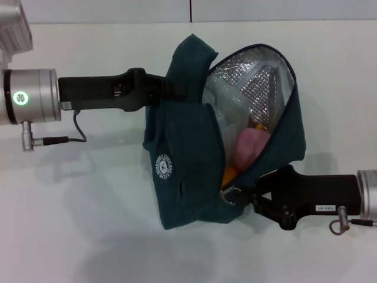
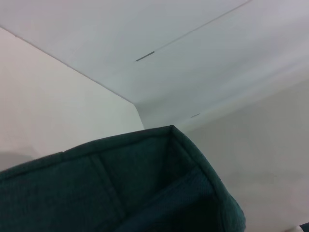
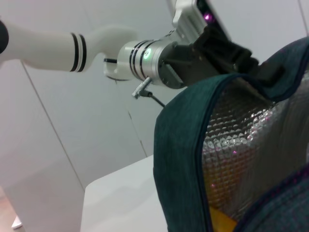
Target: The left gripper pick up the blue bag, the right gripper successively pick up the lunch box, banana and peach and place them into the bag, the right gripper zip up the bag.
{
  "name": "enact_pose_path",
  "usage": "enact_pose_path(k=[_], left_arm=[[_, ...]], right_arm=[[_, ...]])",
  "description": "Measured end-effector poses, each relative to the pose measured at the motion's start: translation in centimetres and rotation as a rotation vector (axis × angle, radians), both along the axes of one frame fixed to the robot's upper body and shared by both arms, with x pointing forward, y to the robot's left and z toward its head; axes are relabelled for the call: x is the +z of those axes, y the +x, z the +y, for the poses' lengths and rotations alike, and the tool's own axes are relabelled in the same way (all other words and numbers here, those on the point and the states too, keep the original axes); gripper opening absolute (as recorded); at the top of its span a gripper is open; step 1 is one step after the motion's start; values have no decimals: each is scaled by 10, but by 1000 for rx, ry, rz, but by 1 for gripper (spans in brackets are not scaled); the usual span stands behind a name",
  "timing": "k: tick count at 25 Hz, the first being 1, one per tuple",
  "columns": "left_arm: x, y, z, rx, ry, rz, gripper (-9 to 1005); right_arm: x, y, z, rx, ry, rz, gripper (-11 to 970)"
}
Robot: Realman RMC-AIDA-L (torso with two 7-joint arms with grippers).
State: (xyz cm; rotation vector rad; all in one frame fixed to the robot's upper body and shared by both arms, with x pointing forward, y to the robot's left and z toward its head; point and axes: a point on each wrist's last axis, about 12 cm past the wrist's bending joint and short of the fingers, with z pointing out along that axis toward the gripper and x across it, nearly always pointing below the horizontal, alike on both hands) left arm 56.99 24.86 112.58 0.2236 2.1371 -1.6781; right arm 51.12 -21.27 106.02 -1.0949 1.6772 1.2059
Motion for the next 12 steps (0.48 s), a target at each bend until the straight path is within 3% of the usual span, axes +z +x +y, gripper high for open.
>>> enact_pose_path(k=[12], left_arm=[[0, 3, 2, 21, 9, -5, 57]], right_arm=[[-1, -2, 1, 52, -32, 13, 4]])
